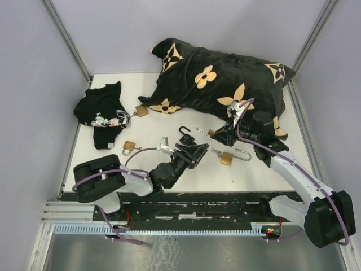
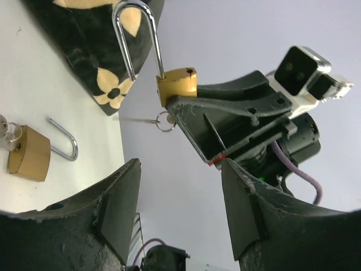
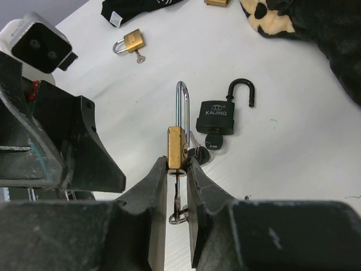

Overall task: Lock with the key
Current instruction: Lock the lock.

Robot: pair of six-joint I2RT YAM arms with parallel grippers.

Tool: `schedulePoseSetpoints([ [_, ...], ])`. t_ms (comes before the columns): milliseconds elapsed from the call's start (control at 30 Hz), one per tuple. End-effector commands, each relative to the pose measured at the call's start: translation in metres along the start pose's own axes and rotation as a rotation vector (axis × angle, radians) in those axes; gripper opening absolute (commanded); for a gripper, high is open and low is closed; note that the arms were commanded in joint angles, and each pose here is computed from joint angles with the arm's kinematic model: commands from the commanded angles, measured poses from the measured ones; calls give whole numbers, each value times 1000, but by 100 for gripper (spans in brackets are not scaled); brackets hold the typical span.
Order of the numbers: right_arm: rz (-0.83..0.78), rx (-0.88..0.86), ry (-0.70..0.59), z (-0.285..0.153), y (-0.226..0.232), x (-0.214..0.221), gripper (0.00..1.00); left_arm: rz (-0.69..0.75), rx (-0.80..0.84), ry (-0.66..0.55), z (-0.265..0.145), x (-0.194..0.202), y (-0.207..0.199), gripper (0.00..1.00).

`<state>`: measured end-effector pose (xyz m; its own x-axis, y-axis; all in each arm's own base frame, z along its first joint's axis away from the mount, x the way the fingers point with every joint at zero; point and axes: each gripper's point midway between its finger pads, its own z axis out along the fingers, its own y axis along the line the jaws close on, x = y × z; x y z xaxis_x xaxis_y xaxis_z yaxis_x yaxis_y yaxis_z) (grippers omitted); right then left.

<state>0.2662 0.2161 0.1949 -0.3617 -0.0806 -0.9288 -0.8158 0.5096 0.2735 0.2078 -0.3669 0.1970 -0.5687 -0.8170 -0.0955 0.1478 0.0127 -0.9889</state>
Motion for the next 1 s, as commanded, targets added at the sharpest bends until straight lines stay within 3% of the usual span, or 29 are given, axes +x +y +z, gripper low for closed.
schedulePoseSetpoints([
  [0, -29, -57, -60, -3, 10, -31, 2, 112, 101, 67, -18, 2, -29, 66],
  [167, -19, -115, -45, -4, 18, -29, 2, 364, 117, 137, -39, 0, -29, 66],
  [233, -32, -144, -38, -5, 22, -29, 2, 387, 95, 127, -50, -11, -26, 71],
  [533, -111, -268, -4, -14, 44, -26, 2, 253, 23, 40, -82, -53, -22, 85],
  [800, -142, -328, 7, -17, 53, -21, 2, 87, 57, 28, -84, -57, -35, 78],
  [967, -147, -340, 16, -18, 54, -19, 2, 64, 76, 25, -78, -56, -40, 77],
])
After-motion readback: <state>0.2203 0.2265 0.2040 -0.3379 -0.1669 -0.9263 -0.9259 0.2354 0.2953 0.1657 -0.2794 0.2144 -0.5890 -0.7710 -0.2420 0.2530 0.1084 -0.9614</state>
